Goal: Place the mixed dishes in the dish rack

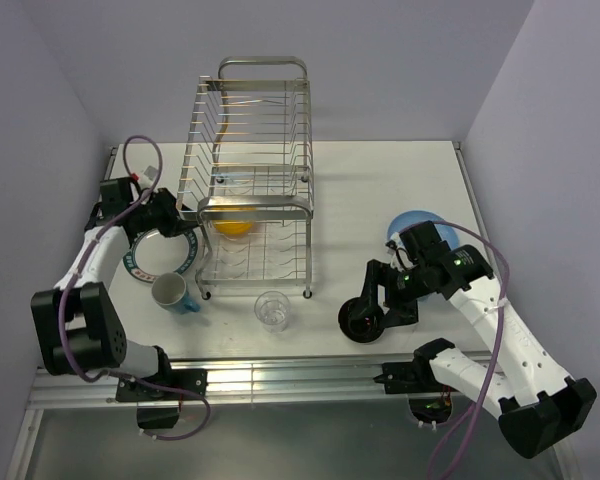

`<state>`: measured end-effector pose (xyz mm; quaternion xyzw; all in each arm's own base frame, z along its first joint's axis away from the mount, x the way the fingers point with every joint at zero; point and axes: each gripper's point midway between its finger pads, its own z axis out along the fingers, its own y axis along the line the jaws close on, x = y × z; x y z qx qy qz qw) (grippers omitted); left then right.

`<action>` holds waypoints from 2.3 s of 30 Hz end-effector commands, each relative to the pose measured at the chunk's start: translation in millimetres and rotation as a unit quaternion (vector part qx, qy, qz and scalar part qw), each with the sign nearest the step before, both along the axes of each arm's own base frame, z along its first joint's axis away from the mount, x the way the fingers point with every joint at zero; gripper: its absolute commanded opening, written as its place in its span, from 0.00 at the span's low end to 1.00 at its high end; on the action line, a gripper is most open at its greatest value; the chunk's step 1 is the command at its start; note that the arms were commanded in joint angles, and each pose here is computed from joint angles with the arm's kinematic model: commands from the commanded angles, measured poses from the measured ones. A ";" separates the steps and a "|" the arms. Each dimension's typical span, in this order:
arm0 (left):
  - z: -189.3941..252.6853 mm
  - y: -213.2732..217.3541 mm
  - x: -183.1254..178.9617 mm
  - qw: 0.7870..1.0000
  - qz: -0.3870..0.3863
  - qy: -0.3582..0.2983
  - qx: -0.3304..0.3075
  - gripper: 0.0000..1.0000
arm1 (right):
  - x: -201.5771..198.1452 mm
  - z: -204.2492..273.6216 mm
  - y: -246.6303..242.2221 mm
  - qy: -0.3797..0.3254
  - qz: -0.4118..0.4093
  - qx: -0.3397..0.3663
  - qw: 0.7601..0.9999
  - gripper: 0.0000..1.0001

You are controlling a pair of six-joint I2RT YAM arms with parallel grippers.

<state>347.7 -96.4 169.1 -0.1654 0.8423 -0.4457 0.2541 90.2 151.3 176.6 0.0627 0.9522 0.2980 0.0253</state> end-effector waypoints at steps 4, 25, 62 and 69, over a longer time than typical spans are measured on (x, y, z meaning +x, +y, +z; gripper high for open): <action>22.4 52.7 -15.4 0.989 0.128 -0.004 0.071 0.43 | 10.7 -40.5 -30.9 -0.022 -0.013 -0.103 0.994 0.83; 25.8 68.4 -42.2 0.972 0.213 0.007 0.098 0.57 | 38.4 -87.8 8.1 -0.081 0.057 -0.193 0.976 0.76; 2.4 63.6 -43.5 0.974 0.211 0.020 0.081 0.59 | 53.7 -83.2 32.4 -0.153 0.065 -0.203 0.965 0.58; 2.8 65.0 -42.5 0.974 0.211 0.019 0.087 0.59 | 49.1 -100.6 48.1 -0.135 0.071 -0.181 0.972 0.54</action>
